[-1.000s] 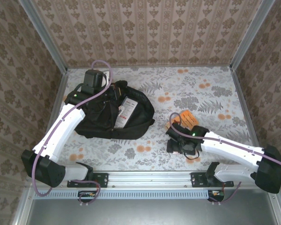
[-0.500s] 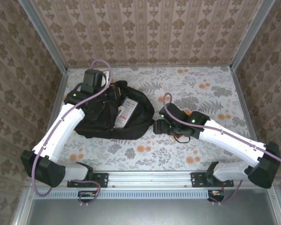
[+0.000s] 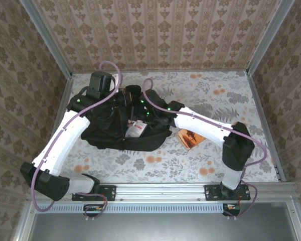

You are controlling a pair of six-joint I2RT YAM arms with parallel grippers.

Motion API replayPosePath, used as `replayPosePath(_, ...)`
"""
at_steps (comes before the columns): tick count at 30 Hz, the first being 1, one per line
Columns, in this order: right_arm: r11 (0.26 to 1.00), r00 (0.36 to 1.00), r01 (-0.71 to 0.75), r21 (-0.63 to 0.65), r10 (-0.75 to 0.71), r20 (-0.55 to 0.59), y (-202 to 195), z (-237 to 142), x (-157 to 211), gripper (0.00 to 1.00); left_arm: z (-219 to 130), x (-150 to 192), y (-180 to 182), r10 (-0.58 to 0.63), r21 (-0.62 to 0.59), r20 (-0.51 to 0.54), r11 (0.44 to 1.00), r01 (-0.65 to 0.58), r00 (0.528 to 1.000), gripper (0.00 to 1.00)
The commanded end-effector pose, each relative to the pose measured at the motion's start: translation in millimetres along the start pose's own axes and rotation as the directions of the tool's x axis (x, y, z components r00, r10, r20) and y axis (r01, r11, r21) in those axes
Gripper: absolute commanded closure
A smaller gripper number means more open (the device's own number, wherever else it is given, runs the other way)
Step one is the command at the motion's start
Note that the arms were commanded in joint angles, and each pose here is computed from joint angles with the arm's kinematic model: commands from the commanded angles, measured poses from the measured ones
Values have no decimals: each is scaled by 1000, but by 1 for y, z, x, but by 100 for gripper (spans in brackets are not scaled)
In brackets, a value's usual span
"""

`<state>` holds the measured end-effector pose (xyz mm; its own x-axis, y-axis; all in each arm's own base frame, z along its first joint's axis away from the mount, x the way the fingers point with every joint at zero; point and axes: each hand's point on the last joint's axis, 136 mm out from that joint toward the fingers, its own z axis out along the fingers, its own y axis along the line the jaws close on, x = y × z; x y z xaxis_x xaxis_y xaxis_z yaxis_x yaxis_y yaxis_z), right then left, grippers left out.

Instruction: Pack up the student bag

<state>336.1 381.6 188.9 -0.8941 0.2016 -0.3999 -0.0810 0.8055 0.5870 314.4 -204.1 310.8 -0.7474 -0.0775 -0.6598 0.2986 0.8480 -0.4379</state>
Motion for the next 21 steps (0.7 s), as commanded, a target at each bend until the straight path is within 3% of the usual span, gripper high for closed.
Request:
replayPosePath(1,988,989,-142,-56,143,24,8,17,-13,25,-33,-37,-31,32,90,138,995,-45,990,100)
replayPosePath(9,958,969,-244,-153,245,-14,30,56,-25,20,-40,-40,-40,33,125,134,991,-50,991,100)
replayPosePath(14,919,952,-302,-254,302,-40,46,72,-31,10,-37,-40,-43,31,140,122,989,-48,992,100)
replayPosePath(17,912,952,-304,-276,302,-48,52,73,-32,2,-38,-40,-42,31,135,123,990,-47,992,100)
replayPosePath(21,913,956,-290,-287,288,-50,51,69,-31,2,-39,-40,-40,34,122,129,991,-50,991,100)
